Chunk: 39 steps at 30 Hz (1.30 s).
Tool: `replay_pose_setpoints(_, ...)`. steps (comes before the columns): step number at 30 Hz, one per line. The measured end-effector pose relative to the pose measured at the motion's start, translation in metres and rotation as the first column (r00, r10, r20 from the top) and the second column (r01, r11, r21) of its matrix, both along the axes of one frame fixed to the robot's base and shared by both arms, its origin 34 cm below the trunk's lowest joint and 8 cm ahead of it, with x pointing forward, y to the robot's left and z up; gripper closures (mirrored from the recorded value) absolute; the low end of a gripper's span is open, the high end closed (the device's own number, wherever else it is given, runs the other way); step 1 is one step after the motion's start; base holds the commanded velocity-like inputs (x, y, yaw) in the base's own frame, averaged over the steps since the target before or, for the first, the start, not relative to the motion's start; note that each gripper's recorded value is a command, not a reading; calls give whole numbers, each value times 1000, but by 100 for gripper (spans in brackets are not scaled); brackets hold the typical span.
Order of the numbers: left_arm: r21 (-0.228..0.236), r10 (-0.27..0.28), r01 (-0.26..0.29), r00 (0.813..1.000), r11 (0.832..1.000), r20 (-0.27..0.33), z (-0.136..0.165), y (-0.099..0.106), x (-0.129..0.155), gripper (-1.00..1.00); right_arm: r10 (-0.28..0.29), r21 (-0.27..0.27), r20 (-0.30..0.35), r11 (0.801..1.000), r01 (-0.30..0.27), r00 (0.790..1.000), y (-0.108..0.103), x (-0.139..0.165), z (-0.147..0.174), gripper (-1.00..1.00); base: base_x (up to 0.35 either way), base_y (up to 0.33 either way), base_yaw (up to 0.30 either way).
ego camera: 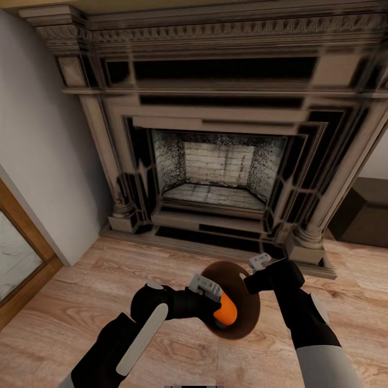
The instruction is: Put the three can of soda from the living room inside the tash can in the kitchen.
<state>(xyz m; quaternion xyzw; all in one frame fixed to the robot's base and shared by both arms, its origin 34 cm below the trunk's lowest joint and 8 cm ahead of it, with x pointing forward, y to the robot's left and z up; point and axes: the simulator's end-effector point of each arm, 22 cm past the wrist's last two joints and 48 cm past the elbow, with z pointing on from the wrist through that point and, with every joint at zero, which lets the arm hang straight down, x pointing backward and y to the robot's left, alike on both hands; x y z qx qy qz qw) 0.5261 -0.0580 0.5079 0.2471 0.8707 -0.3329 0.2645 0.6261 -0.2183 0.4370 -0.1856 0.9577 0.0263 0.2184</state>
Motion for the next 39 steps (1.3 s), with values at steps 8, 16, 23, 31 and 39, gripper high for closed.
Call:
replay_pose_setpoints(8,-2,4,-4,1000,1000,3,-3,-3,1,100,5,-10,-6,1000,-5,1000,-2,-1,-3,100,0,0,0)
replay_pose_setpoints(16,-4,16,-16,998,1000,57,6,-4,9,100,3,1,7,1000,-3,1000,2,1,2,100,0,0,0)
replay_pose_setpoints(23,-1,18,-18,998,1000,58,5,-3,10,100,8,19,-12,1000,-8,1000,11,-2,-3,100,0,0,0)
replay_pose_setpoints(31,9,19,-20,999,1000,40,-3,-2,9,100,22,8,-41,1000,-22,999,14,-8,-14,100,0,0,0)
replay_pose_setpoints(39,45,22,-22,1000,999,8,-23,3,6,-100,24,6,-56,1000,-24,998,14,-11,-19,100,0,0,0)
